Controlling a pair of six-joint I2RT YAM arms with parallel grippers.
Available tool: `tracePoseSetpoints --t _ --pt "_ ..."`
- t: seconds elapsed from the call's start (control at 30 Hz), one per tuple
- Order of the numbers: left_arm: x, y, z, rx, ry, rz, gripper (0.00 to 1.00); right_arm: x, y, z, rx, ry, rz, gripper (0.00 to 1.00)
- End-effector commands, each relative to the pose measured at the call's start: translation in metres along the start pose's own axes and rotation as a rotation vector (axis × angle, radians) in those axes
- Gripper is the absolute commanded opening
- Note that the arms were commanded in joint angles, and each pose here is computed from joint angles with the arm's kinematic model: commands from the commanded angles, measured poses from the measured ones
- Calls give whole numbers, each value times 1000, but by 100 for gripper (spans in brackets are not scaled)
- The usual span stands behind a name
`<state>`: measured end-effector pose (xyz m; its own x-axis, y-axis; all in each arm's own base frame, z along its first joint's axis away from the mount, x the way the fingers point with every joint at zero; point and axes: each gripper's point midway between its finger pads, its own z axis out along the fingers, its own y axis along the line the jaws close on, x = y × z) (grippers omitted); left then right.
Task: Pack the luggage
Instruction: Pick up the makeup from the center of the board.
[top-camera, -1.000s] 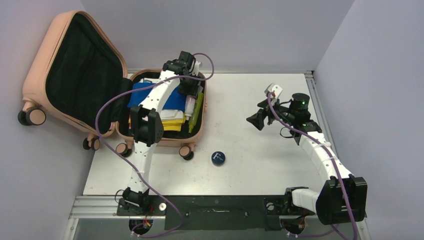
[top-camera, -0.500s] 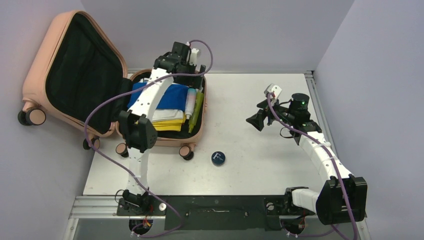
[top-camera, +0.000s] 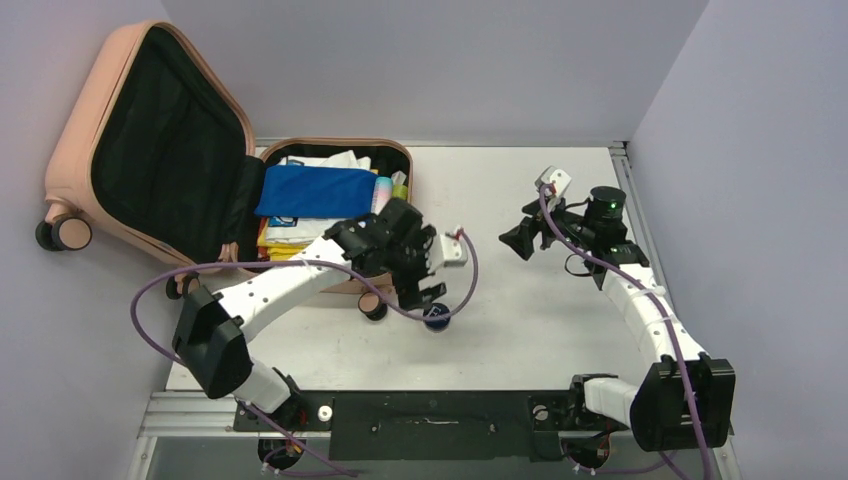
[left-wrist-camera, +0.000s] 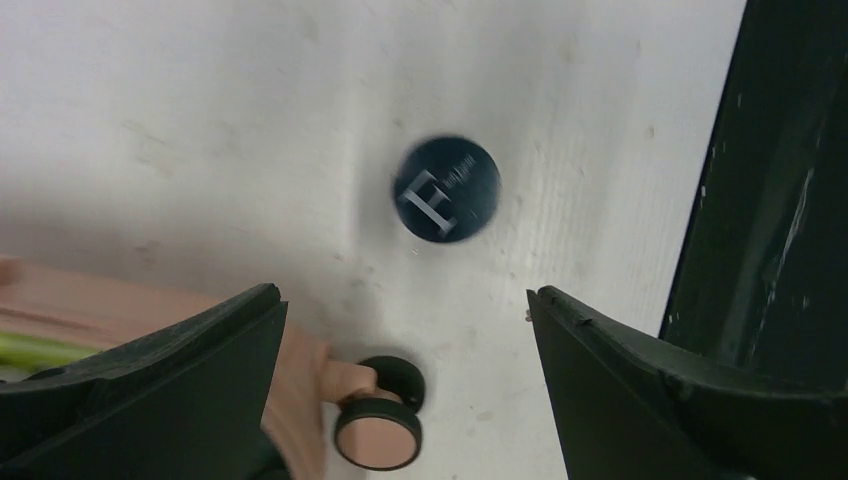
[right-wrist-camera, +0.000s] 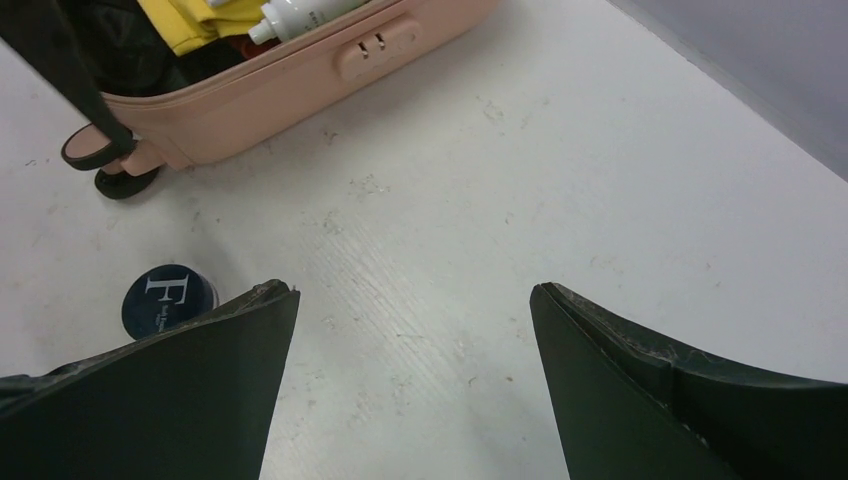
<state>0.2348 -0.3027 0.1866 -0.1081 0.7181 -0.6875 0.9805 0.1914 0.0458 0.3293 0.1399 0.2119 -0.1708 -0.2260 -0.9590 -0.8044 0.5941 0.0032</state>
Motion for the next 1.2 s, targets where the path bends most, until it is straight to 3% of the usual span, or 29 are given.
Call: tracePoseSetpoints --t 0.0,0.37,0.7,0.93,1.07,1.17 --pt "23 -19 32 93 -16 149 96 -35 -20 -16 87 -64 -70 90" --pt "52 -26 108 141 103 91 96 -34 -39 -30 153 -68 -44 90" --pt "67 -24 130 158 177 82 100 -33 -37 -29 133 -63 -37 90" --pt "81 -33 133 226 248 58 65 -33 -37 -29 127 -62 -39 90" --pt "79 -35 129 240 263 53 31 -33 -36 -29 123 -63 -38 90" --pt "69 -32 121 225 256 58 13 -33 -36 -29 125 -62 -40 90"
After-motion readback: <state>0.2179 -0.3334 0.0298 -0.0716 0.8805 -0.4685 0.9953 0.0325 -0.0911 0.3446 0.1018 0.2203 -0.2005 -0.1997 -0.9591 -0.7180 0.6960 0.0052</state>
